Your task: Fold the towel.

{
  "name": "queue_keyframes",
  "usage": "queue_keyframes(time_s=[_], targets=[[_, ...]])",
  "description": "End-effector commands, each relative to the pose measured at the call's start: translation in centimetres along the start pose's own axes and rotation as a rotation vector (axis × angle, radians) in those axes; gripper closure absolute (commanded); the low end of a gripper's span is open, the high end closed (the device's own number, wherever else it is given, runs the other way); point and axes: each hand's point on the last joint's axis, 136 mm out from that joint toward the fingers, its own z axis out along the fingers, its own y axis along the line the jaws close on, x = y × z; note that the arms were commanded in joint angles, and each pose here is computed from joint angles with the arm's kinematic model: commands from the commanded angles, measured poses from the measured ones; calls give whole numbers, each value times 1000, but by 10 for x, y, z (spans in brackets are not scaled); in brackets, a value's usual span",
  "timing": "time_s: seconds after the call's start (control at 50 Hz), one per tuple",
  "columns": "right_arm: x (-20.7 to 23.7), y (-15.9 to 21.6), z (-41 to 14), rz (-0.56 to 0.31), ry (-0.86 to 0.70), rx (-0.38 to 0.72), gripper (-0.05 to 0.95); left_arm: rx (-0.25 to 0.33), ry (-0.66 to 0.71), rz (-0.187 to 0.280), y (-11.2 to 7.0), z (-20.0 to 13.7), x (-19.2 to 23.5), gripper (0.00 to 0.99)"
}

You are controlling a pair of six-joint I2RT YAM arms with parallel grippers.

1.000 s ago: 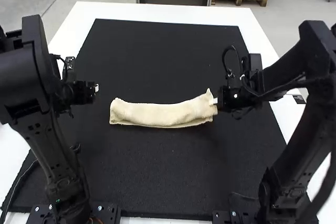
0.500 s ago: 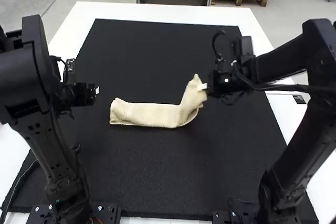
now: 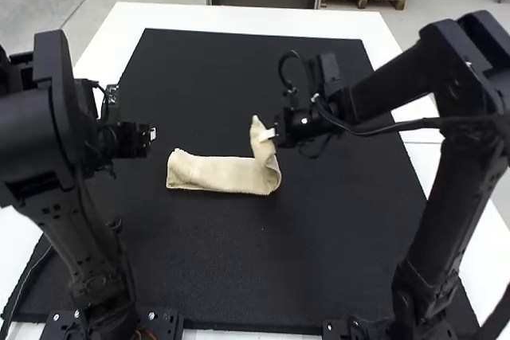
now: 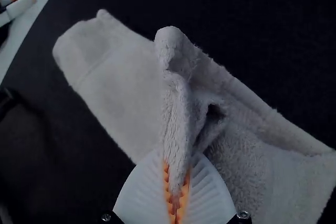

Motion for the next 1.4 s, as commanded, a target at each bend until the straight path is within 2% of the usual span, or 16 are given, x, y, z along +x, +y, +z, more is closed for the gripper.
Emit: queue_keyframes(time_s=[0.0,0.26,0.64,1.38], targets=[[-22,30,14,-61,-27,-55,921,-3,-16,23,-4,-5,-3,26],[-26,61,49,-112,8,-120,921,-42,-40,20,-1,-12,-9,26],[-30,97,88,-148,28,-196,921,-48,-30,-6,0,-12,-5,26],[-31,118,138,-167,45,-252,920,-46,-20,-15,-1,-12,-1,26]])
